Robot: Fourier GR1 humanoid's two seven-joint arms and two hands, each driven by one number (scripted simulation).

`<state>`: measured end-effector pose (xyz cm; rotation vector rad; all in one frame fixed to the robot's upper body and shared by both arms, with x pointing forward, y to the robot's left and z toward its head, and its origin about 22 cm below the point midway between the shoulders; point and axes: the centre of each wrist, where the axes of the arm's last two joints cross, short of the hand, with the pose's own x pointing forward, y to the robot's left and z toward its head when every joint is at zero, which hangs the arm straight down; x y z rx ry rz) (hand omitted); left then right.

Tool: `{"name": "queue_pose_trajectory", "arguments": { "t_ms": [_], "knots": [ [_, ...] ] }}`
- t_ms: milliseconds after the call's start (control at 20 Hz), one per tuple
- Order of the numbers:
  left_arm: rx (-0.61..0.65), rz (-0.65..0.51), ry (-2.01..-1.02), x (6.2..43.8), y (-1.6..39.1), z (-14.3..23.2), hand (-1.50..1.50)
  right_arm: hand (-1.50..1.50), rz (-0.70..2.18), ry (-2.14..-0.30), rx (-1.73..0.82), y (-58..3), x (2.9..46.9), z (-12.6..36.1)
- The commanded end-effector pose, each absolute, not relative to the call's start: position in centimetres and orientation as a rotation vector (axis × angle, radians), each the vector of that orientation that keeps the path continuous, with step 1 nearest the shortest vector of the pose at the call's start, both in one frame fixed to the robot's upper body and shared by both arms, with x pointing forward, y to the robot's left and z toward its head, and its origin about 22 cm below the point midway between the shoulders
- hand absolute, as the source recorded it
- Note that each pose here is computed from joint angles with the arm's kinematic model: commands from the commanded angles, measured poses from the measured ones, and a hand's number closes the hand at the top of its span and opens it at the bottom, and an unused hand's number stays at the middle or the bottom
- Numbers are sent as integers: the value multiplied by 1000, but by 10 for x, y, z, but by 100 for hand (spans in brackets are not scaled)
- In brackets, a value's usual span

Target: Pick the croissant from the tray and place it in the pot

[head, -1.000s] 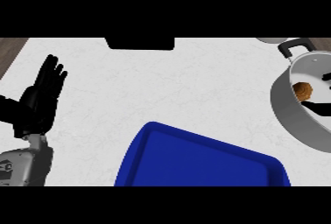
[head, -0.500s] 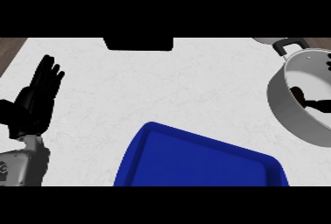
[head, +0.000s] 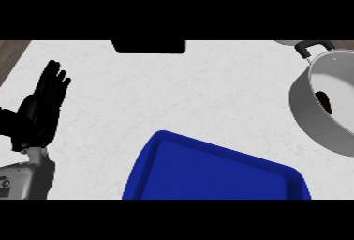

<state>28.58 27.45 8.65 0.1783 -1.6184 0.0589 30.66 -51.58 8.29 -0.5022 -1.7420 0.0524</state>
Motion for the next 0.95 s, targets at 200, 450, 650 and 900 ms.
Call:
{"name": "queue_pose_trajectory", "arguments": {
  "t_ms": [200,450,650,900],
  "knots": [
    [172,47,-1628,284,282,91,0,-150,4,-1744,-458,-581,239,86],
    [173,43,-1637,286,271,102,0,-150,12,-1736,-438,-590,230,90],
    [185,76,-1630,286,294,78,0,-150,23,-1750,-436,-615,202,120],
    [187,64,-1625,288,275,81,0,-150,39,-1720,-437,-617,189,109]
  ]
}}
